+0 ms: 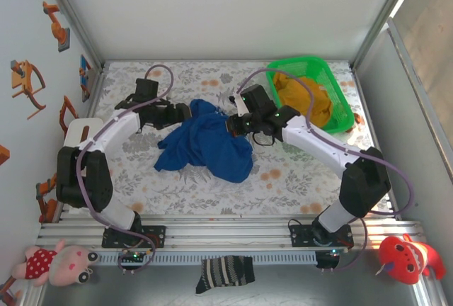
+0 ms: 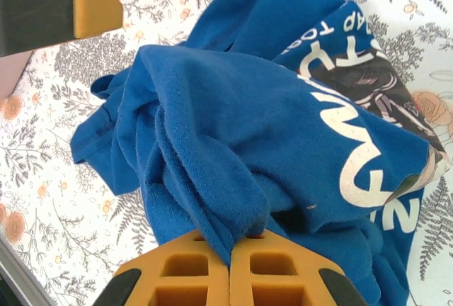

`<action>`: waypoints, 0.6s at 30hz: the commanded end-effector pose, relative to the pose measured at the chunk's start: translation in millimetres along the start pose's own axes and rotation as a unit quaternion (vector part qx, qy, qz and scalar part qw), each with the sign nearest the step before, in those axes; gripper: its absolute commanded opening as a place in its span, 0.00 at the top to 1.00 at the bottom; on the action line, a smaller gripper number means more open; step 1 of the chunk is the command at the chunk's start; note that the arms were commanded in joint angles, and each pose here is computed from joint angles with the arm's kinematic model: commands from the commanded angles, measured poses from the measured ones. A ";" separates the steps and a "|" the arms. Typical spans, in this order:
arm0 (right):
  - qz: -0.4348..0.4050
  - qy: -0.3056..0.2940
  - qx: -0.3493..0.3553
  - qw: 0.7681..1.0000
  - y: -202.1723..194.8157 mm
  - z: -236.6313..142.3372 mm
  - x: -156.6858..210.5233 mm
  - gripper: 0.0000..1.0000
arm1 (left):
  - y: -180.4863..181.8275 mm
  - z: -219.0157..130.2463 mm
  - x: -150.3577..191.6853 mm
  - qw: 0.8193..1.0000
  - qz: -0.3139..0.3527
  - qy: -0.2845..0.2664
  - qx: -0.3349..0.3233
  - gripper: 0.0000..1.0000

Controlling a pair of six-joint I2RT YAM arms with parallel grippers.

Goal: Fold the inside-out t-shirt

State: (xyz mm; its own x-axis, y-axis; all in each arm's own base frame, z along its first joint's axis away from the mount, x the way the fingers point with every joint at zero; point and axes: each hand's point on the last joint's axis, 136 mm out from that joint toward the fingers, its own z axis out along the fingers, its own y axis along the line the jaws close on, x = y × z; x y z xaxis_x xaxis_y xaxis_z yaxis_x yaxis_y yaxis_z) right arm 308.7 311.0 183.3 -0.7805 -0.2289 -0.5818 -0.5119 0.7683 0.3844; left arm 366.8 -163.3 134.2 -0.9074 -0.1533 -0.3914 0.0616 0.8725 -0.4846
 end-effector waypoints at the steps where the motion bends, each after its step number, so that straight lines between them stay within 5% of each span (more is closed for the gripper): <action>1: 0.010 -0.016 -0.009 1.000 2.7 -5.8 -1.4 1.00 | -15.8 -16.3 12.7 1.000 0.012 -0.012 0.008 0.18; 6: 0.020 -0.012 -0.010 1.000 -1.3 -2.3 9.0 1.00 | -30.6 -6.3 34.0 0.999 0.037 -0.012 -0.012 0.15; 13: 0.022 -0.004 -0.005 1.000 -5.2 -2.7 18.6 1.00 | -34.4 18.7 22.1 0.992 0.112 -0.008 -0.052 0.14; 18: 0.021 -0.007 -0.005 1.000 -4.6 -4.1 16.8 1.00 | -56.3 29.1 20.5 0.982 0.186 0.003 -0.021 0.11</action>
State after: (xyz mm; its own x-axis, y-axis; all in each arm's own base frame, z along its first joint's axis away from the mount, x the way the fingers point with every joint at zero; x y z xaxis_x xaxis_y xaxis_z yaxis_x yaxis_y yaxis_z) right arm 296.8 301.2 159.7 -0.8098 -0.2137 -0.5463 -0.4766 0.7827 0.4003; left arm 349.6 -214.6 115.6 -0.8815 0.0813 -0.4652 0.2482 0.9179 -0.3098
